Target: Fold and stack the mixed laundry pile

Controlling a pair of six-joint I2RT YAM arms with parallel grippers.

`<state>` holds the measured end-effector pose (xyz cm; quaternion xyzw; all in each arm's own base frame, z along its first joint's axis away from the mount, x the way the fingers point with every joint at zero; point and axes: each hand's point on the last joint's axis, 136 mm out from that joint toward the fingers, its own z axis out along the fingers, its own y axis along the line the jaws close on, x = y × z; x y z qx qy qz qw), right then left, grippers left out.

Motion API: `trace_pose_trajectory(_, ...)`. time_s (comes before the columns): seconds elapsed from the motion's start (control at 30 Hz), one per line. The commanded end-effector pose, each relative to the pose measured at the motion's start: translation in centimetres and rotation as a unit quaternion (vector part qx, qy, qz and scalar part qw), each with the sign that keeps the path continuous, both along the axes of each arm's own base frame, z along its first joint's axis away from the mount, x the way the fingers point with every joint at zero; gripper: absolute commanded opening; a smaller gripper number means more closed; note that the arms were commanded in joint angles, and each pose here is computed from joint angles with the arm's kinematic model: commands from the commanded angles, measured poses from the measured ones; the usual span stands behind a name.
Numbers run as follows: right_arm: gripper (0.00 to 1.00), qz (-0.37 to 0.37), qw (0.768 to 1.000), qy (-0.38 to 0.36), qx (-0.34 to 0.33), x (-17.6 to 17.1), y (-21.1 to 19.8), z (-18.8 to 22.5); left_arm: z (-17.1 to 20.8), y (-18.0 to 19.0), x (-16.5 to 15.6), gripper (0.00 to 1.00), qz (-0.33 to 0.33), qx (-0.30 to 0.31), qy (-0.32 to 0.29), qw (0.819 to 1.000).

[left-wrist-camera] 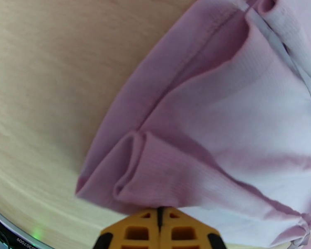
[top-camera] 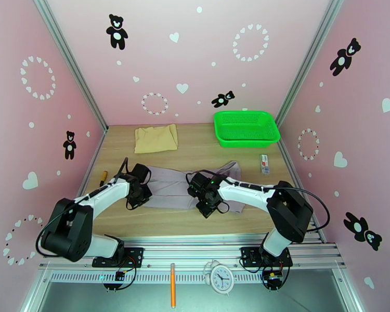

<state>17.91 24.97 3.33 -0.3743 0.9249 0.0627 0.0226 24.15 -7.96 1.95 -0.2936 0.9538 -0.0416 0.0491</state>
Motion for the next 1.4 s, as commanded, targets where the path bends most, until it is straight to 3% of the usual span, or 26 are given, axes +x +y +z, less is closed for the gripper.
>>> trace_pose_trajectory(0.0,0.0,-0.019,0.999,-0.035,-0.024,1.9,0.0,0.2,0.3,0.1,2.0,0.0,-0.009,0.022,-0.018,1.0)
trace_pose_trajectory(0.27,0.0,-0.049,0.995,-0.077,-0.031,4.4,-0.1,1.0,2.7,0.8,3.6,0.0,-0.01,0.051,-0.041,0.998)
trace_pose_trajectory(0.63,0.0,-0.094,0.986,-0.13,-0.04,7.8,-0.9,1.6,-1.3,1.1,2.7,0.0,-0.01,0.062,-0.002,0.998)
trace_pose_trajectory(1.03,0.0,-0.118,0.981,-0.133,-0.079,8.6,-3.7,0.6,-2.7,1.7,2.5,0.0,-0.017,0.084,0.015,0.996)
trace_pose_trajectory(1.2,0.0,-0.167,0.974,-0.139,-0.059,7.4,-6.1,3.4,-1.9,1.2,3.1,0.0,-0.02,0.071,0.002,0.997)
trace_pose_trajectory(1.23,0.01,-0.18,0.972,-0.142,-0.056,7.0,-6.7,4.1,-1.7,1.1,3.2,0.0,-0.021,0.069,0.0,0.997)
trace_pose_trajectory(1.37,0.33,-0.245,0.962,-0.11,-0.052,4.1,-10.0,4.8,-1.0,0.6,3.8,0.0,-0.025,0.057,-0.011,0.998)
